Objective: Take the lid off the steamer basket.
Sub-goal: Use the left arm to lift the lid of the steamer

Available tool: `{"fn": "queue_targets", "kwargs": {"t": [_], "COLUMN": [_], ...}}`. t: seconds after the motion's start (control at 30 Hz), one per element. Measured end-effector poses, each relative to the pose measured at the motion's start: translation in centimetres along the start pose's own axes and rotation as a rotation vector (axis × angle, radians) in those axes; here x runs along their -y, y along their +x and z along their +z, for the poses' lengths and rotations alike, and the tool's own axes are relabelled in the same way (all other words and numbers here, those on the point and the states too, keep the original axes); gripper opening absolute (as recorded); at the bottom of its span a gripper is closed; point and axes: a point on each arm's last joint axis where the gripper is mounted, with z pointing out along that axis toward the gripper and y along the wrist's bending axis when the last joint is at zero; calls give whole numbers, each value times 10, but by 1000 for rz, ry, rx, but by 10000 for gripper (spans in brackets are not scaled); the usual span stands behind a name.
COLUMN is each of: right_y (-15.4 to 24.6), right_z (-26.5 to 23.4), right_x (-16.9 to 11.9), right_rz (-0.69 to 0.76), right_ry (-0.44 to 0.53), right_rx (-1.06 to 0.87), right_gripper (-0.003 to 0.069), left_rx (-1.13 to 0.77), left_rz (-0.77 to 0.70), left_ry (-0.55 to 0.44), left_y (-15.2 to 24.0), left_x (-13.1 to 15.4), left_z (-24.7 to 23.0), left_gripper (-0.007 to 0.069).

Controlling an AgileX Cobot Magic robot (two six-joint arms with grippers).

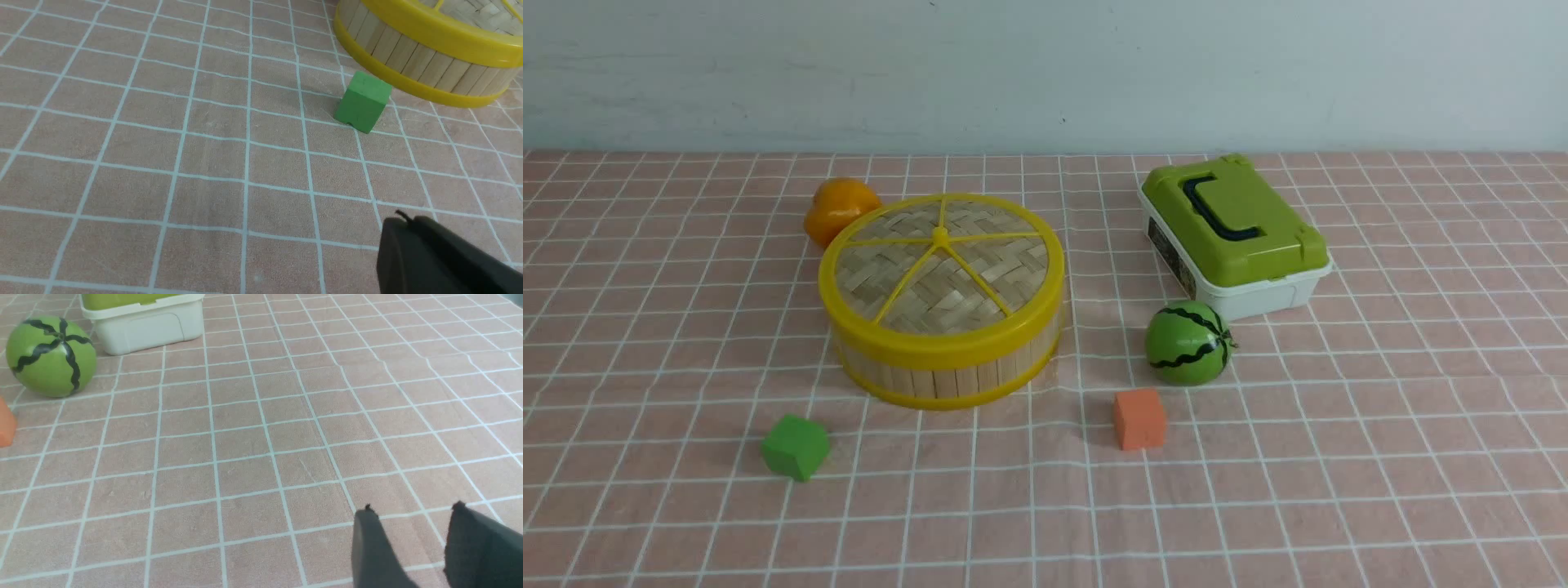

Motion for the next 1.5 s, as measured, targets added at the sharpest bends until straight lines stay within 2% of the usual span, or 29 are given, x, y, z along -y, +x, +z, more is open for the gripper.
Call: {"fn": "queue_targets", "kwargs": {"t": [1.5], "right_y": [0], "right_z": [0], "right_x": [0], "right_rz": [0], "right_ry": [0], "right_rx": [0], "right_gripper": [242], "left_rx": [1], "left_rz": [1], "left_ry": [0], "left_y": [0], "left_x": [0], "left_z": [0], "left_gripper": [29]}}
